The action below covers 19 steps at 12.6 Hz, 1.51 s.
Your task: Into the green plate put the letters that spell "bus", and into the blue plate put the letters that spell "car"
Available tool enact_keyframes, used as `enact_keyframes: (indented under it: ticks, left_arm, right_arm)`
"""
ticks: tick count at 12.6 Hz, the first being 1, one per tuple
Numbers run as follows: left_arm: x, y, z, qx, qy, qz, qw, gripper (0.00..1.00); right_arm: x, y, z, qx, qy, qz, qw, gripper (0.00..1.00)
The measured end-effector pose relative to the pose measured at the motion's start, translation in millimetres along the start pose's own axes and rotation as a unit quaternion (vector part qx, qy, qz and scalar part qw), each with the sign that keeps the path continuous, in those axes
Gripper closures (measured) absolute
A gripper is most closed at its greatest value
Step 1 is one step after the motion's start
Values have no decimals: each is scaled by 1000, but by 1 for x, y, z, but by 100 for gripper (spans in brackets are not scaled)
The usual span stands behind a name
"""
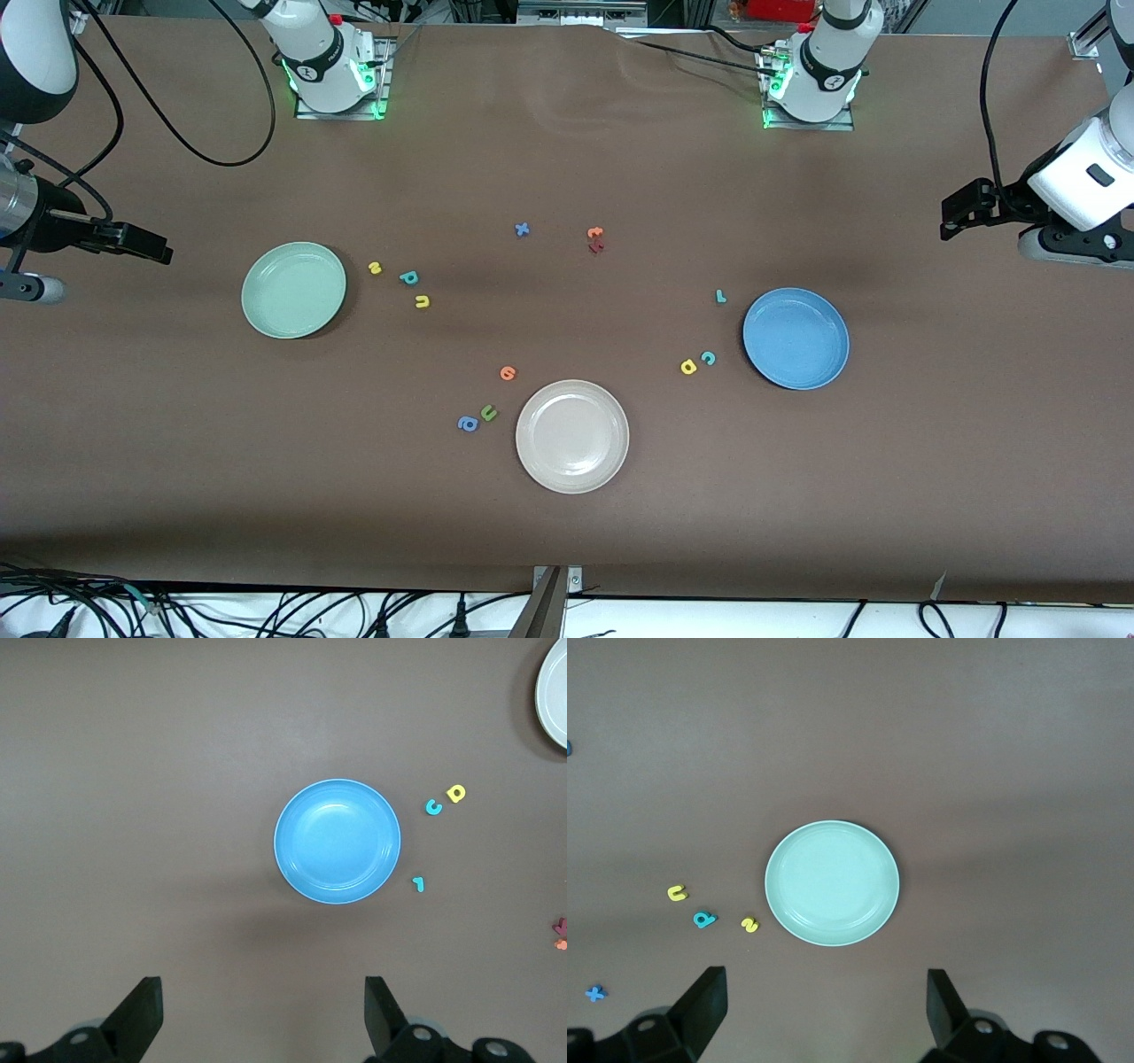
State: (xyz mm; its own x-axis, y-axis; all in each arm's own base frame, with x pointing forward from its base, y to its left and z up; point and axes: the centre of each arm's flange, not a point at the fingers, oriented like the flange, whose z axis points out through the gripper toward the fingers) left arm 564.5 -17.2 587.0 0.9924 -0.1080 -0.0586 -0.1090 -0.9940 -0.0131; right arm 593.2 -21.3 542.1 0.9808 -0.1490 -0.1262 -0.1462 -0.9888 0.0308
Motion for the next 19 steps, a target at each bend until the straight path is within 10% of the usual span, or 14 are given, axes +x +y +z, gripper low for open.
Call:
enact_keyframes:
  ticks: [19]
  left_arm:
    - [0, -1, -4, 0, 4, 0, 1000, 0]
  right_arm:
    - [0, 0, 1, 0, -2, 0, 1000, 0]
